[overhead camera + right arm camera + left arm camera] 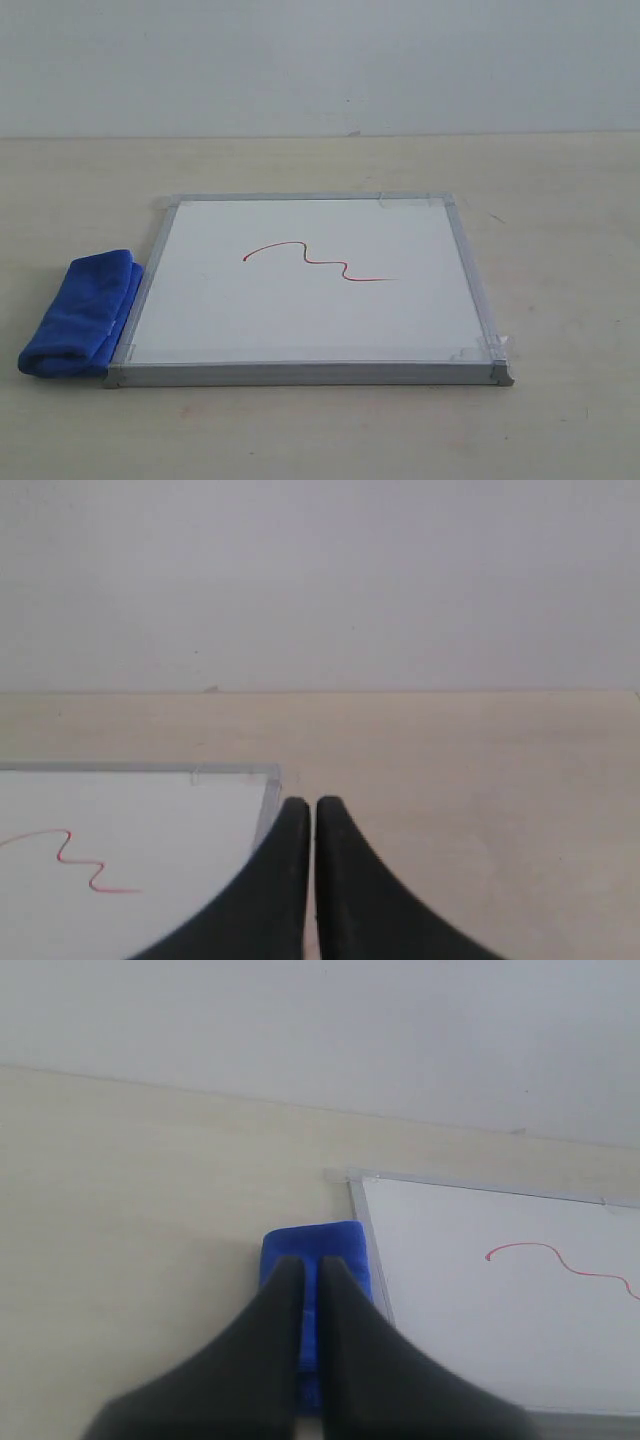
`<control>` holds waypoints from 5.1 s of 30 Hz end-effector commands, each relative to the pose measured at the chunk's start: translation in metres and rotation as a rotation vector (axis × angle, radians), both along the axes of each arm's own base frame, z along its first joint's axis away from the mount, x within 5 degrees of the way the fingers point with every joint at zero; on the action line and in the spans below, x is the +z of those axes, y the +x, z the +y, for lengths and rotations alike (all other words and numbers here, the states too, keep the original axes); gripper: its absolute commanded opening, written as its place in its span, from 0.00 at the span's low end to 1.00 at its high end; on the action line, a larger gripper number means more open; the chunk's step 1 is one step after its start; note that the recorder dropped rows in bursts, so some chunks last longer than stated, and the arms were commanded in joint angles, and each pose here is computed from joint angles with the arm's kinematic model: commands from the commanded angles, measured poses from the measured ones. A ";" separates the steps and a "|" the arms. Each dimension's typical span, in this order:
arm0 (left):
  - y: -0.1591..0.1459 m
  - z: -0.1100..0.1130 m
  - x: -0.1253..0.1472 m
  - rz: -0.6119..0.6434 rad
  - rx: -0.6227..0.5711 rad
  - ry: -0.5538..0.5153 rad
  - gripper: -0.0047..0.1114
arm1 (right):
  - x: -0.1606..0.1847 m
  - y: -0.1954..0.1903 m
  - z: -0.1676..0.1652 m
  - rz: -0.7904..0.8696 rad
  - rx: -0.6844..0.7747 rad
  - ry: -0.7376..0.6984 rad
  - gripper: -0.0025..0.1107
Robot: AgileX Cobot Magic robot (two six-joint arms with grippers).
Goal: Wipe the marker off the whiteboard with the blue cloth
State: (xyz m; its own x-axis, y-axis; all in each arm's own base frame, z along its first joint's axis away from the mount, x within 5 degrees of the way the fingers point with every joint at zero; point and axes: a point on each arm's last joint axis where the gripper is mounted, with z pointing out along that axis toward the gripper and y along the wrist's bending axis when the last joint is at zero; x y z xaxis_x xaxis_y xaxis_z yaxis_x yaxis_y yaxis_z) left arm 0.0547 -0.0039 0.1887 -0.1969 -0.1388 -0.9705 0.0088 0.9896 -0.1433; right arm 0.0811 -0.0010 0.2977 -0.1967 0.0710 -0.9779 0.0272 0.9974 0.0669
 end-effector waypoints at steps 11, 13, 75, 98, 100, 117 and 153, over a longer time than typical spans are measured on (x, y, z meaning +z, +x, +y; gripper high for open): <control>0.000 0.000 -0.001 0.002 0.002 0.009 0.08 | 0.024 0.002 -0.001 -0.240 -0.015 0.028 0.02; 0.000 0.000 -0.001 0.002 0.002 0.009 0.08 | 0.028 0.002 -0.001 -0.285 -0.015 0.027 0.02; 0.000 0.000 -0.001 0.002 0.002 0.009 0.08 | -0.109 0.268 0.416 0.845 0.731 0.185 0.54; 0.000 0.000 -0.001 0.002 0.002 0.009 0.08 | -0.192 0.271 0.425 1.009 0.713 0.127 0.02; 0.000 0.000 -0.001 0.002 0.002 0.009 0.08 | -0.182 0.274 0.427 0.980 0.741 0.117 0.02; 0.000 0.000 -0.001 0.002 0.002 0.009 0.08 | -0.048 0.298 0.381 0.747 0.565 -0.400 0.02; 0.000 0.000 -0.001 0.002 0.002 0.009 0.08 | -0.183 0.379 0.225 1.118 0.332 -0.313 0.02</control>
State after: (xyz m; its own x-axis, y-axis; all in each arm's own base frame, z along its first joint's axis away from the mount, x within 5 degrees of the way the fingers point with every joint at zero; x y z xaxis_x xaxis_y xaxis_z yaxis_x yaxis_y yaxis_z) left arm 0.0547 -0.0039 0.1887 -0.1969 -0.1388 -0.9705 0.0088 0.9896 -0.1433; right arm 0.4445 0.2734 0.1364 -0.8452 -0.4218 -0.3282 -0.4381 0.8985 -0.0265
